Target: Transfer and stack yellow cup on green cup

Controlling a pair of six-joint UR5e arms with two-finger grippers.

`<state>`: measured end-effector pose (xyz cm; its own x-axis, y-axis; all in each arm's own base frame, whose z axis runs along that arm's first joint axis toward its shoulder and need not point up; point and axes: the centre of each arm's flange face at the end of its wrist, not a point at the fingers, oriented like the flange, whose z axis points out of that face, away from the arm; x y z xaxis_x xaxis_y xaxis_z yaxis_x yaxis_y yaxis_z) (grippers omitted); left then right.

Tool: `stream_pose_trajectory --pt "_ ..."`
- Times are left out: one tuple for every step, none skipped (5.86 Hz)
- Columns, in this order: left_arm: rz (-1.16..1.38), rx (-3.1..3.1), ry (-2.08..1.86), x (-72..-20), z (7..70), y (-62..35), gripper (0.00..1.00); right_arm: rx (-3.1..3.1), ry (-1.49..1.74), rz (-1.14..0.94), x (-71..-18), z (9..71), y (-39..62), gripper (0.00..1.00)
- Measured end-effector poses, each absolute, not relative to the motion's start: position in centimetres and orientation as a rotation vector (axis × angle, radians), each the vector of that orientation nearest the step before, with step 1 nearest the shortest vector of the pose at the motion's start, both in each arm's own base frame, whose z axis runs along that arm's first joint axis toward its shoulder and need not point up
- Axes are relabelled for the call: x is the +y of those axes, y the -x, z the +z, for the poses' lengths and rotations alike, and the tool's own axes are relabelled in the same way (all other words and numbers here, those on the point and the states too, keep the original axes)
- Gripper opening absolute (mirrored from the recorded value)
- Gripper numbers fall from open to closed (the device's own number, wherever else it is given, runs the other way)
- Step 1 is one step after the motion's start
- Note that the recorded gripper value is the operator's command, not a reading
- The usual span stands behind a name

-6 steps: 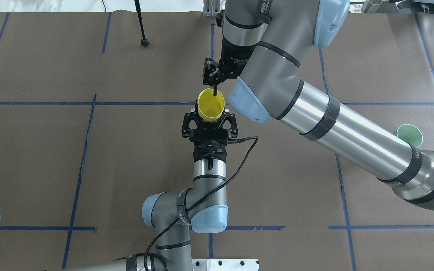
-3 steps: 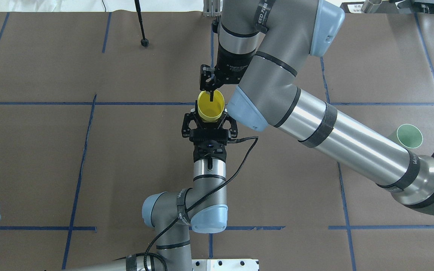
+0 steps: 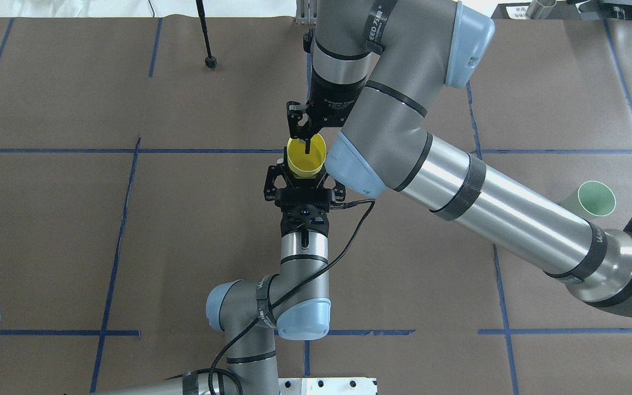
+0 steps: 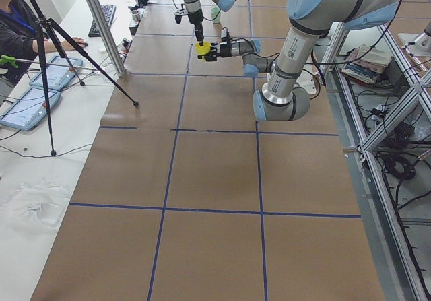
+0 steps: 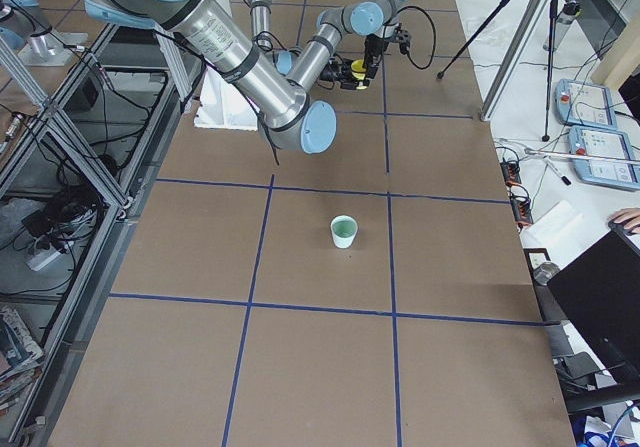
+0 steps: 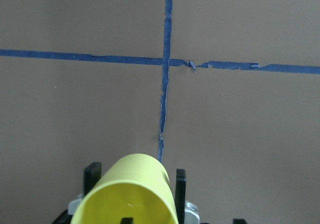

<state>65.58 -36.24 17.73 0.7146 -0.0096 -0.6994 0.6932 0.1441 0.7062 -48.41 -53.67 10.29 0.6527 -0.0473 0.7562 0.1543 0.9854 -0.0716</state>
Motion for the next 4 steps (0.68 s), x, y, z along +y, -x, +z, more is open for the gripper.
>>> stream_pose_trajectory --pt "-0.557 0.629 -1.346 -36.23 17.78 -65.54 0.60 -0.851 0.132 -0.118 -53.49 10.19 48.65 0.60" --pt "-0.557 0.630 -1.345 -36.23 17.79 -65.53 0.60 -0.848 0.130 -0.123 -53.18 10.21 49.04 0.10" --pt "-0.557 0.631 -1.345 -36.22 17.81 -65.50 0.60 -0.843 0.127 -0.128 -52.87 10.23 49.41 0.00" --pt "-0.557 0.630 -1.345 -36.25 17.83 -65.47 0.60 -0.845 0.126 -0.124 -52.65 10.02 49.39 0.00"
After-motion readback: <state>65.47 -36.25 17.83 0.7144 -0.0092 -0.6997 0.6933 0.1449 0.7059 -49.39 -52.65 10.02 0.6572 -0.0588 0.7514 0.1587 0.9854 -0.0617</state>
